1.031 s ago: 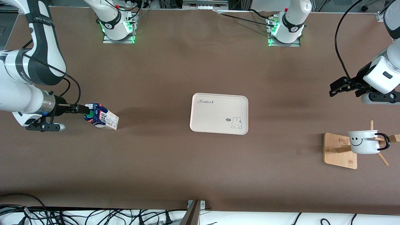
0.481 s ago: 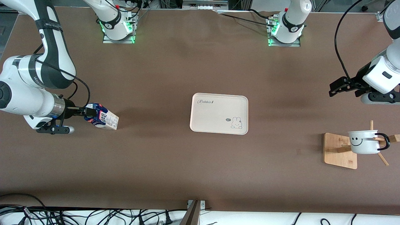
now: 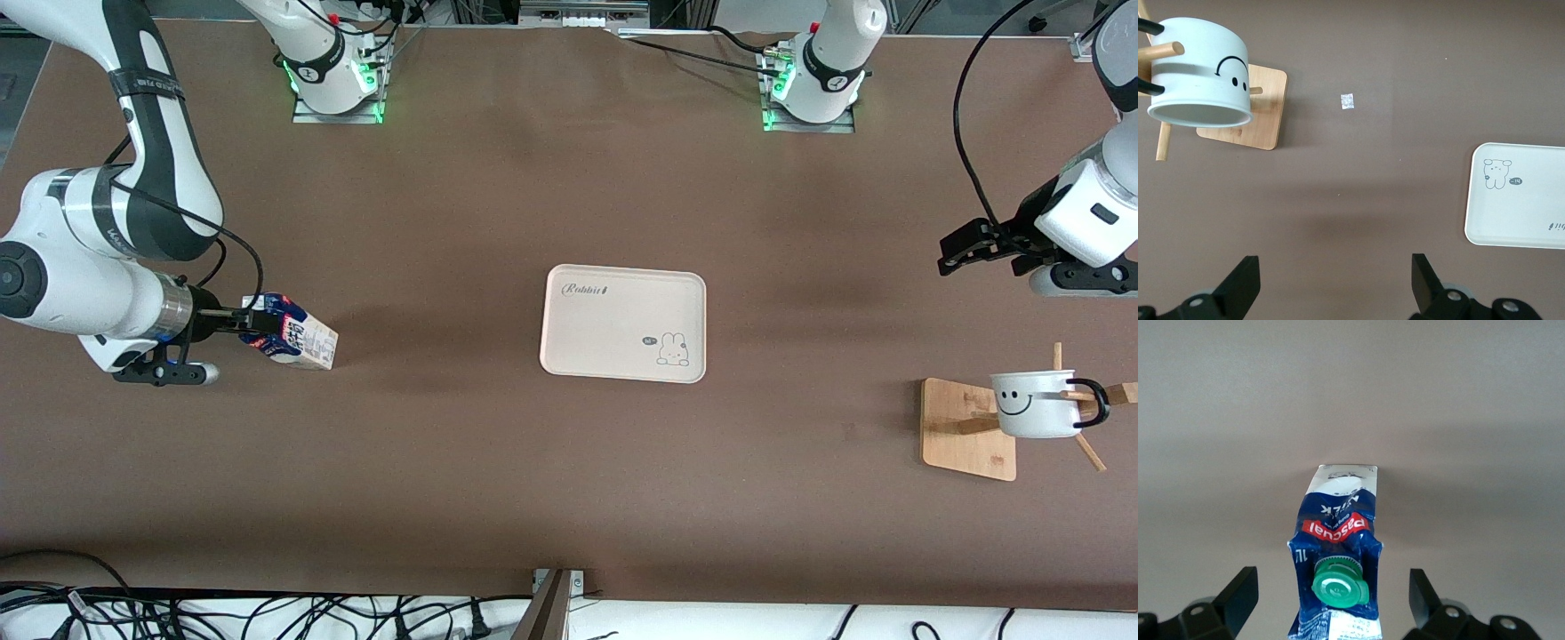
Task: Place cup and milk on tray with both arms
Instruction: 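Close the right gripper around the milk carton's top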
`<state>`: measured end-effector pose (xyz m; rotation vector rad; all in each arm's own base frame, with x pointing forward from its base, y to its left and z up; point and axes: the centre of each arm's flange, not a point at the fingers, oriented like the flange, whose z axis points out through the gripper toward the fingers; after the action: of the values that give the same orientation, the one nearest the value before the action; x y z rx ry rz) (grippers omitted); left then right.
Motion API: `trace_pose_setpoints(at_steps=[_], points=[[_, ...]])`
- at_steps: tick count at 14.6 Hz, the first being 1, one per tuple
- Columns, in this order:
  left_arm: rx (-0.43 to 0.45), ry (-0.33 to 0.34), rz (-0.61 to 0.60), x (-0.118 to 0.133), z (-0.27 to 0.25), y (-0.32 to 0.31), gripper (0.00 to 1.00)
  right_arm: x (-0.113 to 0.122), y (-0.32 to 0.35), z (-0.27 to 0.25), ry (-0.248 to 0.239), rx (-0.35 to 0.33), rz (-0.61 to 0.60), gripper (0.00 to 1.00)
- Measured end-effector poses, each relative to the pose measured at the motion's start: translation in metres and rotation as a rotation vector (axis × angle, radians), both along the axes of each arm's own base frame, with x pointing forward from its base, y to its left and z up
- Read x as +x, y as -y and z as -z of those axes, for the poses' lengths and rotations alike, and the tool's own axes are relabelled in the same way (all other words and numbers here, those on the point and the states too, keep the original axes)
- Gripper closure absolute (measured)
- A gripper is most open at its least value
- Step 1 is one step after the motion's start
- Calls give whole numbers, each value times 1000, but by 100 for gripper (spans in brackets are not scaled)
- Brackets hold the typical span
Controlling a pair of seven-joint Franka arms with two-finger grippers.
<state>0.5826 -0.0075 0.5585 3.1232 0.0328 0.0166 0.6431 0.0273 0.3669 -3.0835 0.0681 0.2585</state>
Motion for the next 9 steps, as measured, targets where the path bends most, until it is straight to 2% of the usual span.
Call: trace_pose_setpoints(at_steps=[4, 9], points=[[0, 0, 0, 0, 0, 0, 0, -5, 0, 10, -22, -1, 0, 0], [0, 0, 0, 0, 0, 0, 0, -6, 1, 11, -26, -1, 1, 0]])
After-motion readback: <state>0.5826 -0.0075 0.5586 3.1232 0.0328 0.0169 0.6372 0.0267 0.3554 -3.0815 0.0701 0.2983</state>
